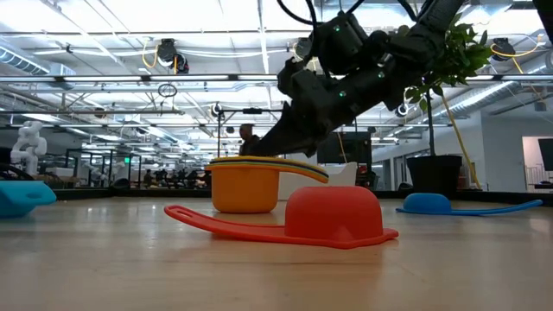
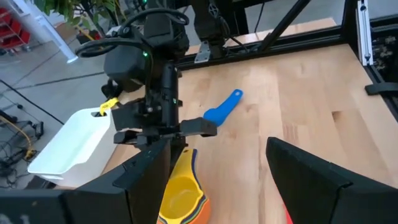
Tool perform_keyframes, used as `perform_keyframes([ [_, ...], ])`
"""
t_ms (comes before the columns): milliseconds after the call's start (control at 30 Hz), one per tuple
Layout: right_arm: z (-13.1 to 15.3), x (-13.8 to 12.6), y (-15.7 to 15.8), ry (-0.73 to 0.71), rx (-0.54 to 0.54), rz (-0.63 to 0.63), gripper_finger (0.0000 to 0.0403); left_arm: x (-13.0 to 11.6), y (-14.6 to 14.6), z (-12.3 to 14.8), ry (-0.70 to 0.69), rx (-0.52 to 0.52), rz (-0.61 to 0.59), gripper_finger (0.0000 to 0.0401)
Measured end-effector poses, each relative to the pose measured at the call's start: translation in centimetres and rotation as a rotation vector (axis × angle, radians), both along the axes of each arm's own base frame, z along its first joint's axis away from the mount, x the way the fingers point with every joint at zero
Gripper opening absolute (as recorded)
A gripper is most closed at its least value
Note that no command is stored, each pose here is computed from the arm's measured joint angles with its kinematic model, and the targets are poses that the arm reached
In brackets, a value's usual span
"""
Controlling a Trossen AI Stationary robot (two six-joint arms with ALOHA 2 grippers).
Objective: Nest measuring cups in basket
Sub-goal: Stack the yellow measuring cup into the dark blue measuring cup
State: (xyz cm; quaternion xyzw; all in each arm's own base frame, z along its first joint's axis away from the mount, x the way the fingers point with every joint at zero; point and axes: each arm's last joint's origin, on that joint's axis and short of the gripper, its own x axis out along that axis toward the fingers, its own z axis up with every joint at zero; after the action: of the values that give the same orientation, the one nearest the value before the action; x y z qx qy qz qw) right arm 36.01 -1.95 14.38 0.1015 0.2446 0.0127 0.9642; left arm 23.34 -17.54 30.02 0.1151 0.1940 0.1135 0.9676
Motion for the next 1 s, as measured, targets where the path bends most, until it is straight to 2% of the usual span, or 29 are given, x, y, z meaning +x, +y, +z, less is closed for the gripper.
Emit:
perform_keyframes([
  [233, 1.2, -0.1, 0.3, -0.043, 0.023, 0.025, 0.0004, 0.0, 0.0, 0.0, 0.009, 0.025, -0.009, 0.0269],
  [500, 4.7, -1.4, 1.9, -0.079, 0.012, 0.081, 0.0004, -0.3, 0.2, -0.5, 0.044, -0.001, 0.013, 0.0269],
  [633, 6.6, -3.0, 2.5, -0.027, -0.033, 0.110, 0.0004, -0.4, 0.2, -0.8, 0.069, -0.056, 0.006, 0.0269],
  [733, 7.1, -4.3, 2.3, 0.067, -0.094, 0.080, 0.0006, -0.4, 0.2, -0.8, 0.074, -0.101, -0.002, 0.0269],
  [867, 6.2, -5.4, 2.2, 0.216, -0.117, 0.079, 0.0041, -0.4, 0.2, -0.9, 0.067, -0.144, 0.020, 0.0269],
  [1000, 5.8, -5.2, 2.2, 0.216, -0.129, 0.088, 0.0113, -0.6, 0.3, -1.1, 0.081, -0.166, 0.046, 0.0269],
])
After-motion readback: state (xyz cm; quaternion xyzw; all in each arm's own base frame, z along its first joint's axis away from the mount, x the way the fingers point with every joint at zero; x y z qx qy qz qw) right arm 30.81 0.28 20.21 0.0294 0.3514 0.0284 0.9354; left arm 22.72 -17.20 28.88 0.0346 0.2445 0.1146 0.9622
